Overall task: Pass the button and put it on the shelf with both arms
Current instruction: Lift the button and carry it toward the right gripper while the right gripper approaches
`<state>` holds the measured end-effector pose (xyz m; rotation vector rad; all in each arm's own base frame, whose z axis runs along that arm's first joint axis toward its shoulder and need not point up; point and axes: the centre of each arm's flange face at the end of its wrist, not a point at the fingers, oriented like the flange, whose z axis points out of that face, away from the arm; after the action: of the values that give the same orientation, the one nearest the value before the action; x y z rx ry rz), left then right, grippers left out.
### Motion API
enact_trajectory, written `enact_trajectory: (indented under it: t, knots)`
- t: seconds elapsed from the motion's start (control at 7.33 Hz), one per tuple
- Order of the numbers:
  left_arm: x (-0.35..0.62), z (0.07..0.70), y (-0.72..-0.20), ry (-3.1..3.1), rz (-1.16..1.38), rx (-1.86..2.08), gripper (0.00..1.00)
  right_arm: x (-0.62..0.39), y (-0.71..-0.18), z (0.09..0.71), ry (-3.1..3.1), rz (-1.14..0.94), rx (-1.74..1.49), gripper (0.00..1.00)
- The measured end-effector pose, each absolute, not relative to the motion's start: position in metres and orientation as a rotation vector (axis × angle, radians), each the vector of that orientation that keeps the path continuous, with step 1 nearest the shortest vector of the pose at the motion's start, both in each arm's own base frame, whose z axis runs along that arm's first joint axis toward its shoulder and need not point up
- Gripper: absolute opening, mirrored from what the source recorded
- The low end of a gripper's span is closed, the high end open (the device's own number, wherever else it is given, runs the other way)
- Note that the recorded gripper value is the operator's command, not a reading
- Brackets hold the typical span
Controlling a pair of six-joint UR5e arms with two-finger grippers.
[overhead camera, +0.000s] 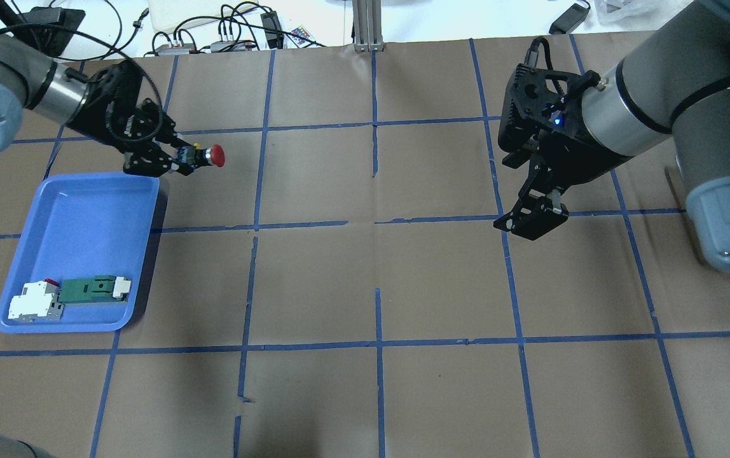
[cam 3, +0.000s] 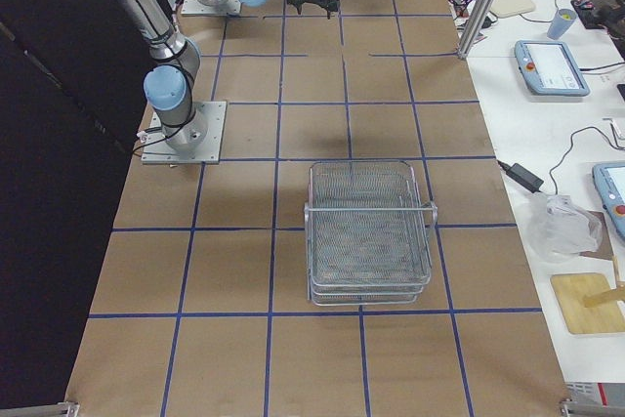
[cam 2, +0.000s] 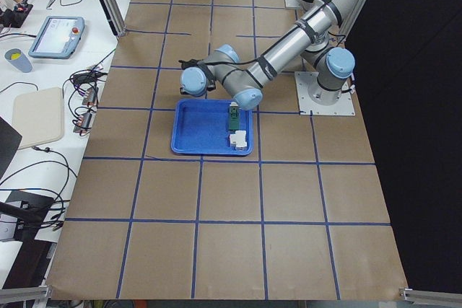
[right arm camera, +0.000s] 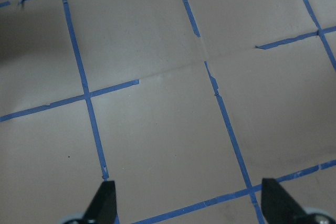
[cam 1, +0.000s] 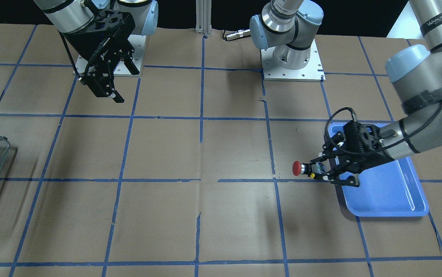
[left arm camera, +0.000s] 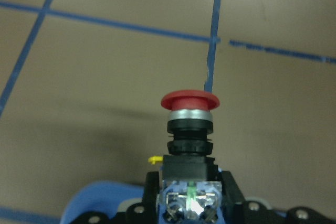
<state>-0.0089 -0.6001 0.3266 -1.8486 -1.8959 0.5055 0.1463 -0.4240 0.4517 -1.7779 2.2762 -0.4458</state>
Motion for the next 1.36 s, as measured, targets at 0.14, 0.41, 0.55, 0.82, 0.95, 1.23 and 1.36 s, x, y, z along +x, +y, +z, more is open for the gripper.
enact_trajectory:
  t: [0.14,0.41,0.55,0.82,0.95,1.23,1.36]
  knots:
    - [-0.064,0.342,-0.597,-1.839,0.479,-1.894,0.0,0.137,-0.43,0.451,2.233,-0.495,-1.769,1.0]
    - [-0.163,0.369,-0.583,-1.727,0.453,-1.932,0.0,0.111,-0.444,0.446,2.15,-0.588,-1.756,1.0]
    - [-0.204,0.38,-0.577,-1.699,0.453,-1.904,0.0,0.107,-0.449,0.441,2.121,-0.608,-1.738,1.0]
    - [-0.273,0.401,-0.554,-1.619,0.459,-1.912,0.0,0.108,-0.456,0.436,2.062,-0.649,-1.705,1.0]
    - [-0.296,0.408,-0.543,-1.579,0.468,-1.926,0.0,0.109,-0.465,0.43,2.034,-0.666,-1.683,1.0]
    - [-0.323,0.417,-0.529,-1.515,0.497,-1.933,0.0,0.109,-0.476,0.431,2.023,-0.687,-1.655,1.0]
    - [-0.331,0.42,-0.525,-1.496,0.507,-1.94,0.0,0.11,-0.477,0.433,2.024,-0.69,-1.624,1.0]
